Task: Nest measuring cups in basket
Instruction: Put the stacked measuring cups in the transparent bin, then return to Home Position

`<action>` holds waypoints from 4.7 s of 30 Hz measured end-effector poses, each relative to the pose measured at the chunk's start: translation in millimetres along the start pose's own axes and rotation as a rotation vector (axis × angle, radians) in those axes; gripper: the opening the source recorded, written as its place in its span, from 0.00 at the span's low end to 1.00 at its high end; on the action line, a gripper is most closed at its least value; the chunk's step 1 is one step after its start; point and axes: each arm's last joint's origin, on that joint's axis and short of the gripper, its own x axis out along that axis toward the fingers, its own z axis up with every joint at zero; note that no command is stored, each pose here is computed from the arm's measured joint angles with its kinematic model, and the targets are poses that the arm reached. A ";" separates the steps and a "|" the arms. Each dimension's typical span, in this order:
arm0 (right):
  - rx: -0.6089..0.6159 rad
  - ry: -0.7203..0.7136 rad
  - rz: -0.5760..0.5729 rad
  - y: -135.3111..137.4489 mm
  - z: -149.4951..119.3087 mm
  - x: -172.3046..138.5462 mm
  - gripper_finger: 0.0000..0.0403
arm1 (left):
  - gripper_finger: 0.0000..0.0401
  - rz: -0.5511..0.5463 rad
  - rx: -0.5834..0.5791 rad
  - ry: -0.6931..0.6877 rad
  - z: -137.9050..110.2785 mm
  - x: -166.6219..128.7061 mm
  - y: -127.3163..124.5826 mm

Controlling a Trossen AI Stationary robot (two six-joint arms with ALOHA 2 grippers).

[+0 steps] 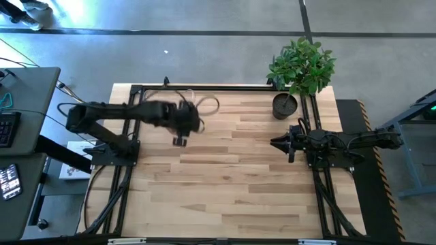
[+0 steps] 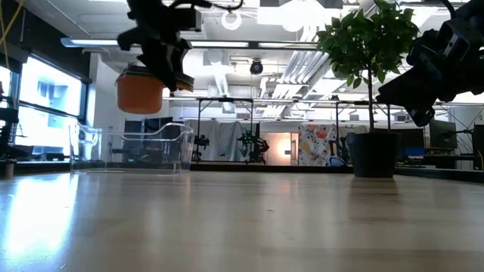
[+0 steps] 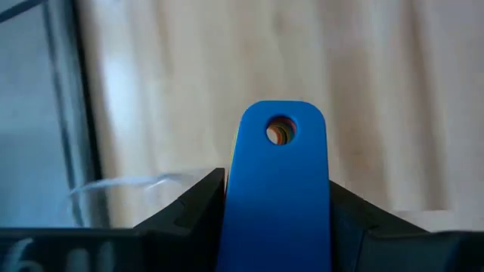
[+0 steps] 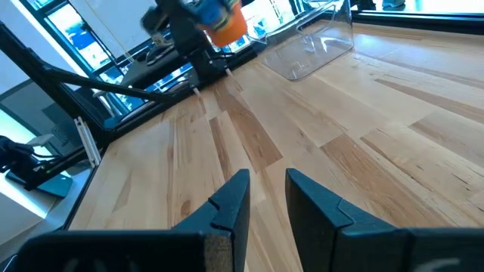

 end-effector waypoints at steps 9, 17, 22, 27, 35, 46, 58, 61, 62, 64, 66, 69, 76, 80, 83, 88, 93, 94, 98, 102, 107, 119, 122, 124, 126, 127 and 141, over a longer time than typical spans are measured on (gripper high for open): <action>0.000 0.000 0.000 0.0 0.0 0.0 0.19 | 0.37 0.090 -0.128 0.076 -43.6 5.6 72.0; 0.000 0.000 0.000 0.0 0.0 0.0 0.19 | 0.37 0.075 -0.271 0.102 -82.9 23.6 117.9; 0.000 0.000 0.000 0.0 0.0 0.0 0.19 | 0.36 0.062 -0.300 0.110 -100.5 45.7 122.9; 0.000 0.000 0.000 0.0 0.0 0.0 0.19 | 0.37 0.024 -0.324 0.117 -110.3 67.5 116.4; 0.000 0.000 0.000 0.0 0.0 0.0 0.19 | 0.38 -0.042 -0.321 0.156 -118.8 94.6 105.0; 0.000 0.000 0.000 0.0 0.0 0.0 0.19 | 0.33 -0.071 -0.343 0.167 -119.7 107.5 103.2; 0.000 0.000 0.000 0.0 0.0 0.0 0.19 | 0.42 -0.082 -0.292 0.165 -107.3 107.4 92.7; 0.000 0.000 0.000 0.0 0.0 0.0 0.19 | 0.44 -0.074 -0.294 0.171 -105.0 107.4 90.7; 0.000 0.000 0.000 0.0 0.0 0.0 0.19 | 0.45 -0.075 -0.294 0.171 -104.4 107.3 90.1; 0.000 0.000 0.000 0.0 0.0 0.0 0.19 | 0.48 -0.077 -0.296 0.176 -103.5 107.0 88.6; 0.000 0.000 0.000 0.0 0.0 0.0 0.19 | 0.51 -0.078 -0.300 0.176 -103.3 105.0 87.9; 0.000 0.000 0.000 0.0 0.0 0.0 0.19 | 0.56 -0.065 -0.297 0.170 -102.0 100.0 87.2; 0.000 0.000 0.000 0.0 0.0 0.0 0.19 | 0.60 -0.056 -0.298 0.079 -101.9 66.5 85.9; 0.000 0.000 0.000 0.0 0.0 0.0 0.19 | 0.60 -0.047 -0.329 -0.009 -102.7 35.2 80.8; 0.000 0.000 0.000 0.0 0.0 0.0 0.19 | 0.60 -0.068 -0.352 -0.098 -101.9 10.8 71.9; 0.000 0.000 0.000 0.0 0.0 0.0 0.19 | 0.60 -0.222 -0.410 -0.251 -99.9 -24.9 44.7; 0.000 0.000 0.000 0.0 0.0 0.0 0.19 | 0.60 -0.261 -0.433 -0.406 -102.6 -35.9 7.6; 0.000 0.000 0.000 0.0 0.0 0.0 0.19 | 0.60 -0.259 -0.443 -0.436 -104.1 -35.3 -0.8; 0.000 0.000 0.000 0.0 0.0 0.0 0.19 | 0.60 -0.238 -0.451 -0.544 -112.3 -30.1 -34.6; 0.000 0.000 0.000 0.0 0.0 0.0 0.19 | 0.60 -0.202 -0.439 -0.659 -123.0 -26.7 -59.8; 0.000 0.000 0.000 0.0 0.0 0.0 0.19 | 0.60 -0.151 -0.370 -0.767 -139.6 -21.6 -80.7; 0.000 0.000 0.000 0.0 0.0 0.0 0.19 | 0.60 -0.115 -0.332 -0.916 -177.7 -4.0 -107.0; 0.000 0.000 0.000 0.0 0.0 0.0 0.19 | 0.60 -0.106 -0.339 -0.971 -182.2 0.5 -110.3; 0.000 0.000 0.000 0.0 0.0 0.0 0.19 | 0.60 -0.089 -0.330 -0.999 -184.7 4.0 -112.3; 0.000 0.000 0.000 0.0 0.0 0.0 0.19 | 0.60 -0.071 -0.317 -1.012 -186.7 8.3 -114.5; 0.000 0.000 0.000 0.0 0.0 0.0 0.19 | 0.60 -0.061 -0.312 -1.014 -187.9 11.7 -115.8; 0.000 0.000 0.000 0.0 0.0 0.0 0.19 | 0.60 0.079 -0.162 -1.027 -188.9 14.0 -115.6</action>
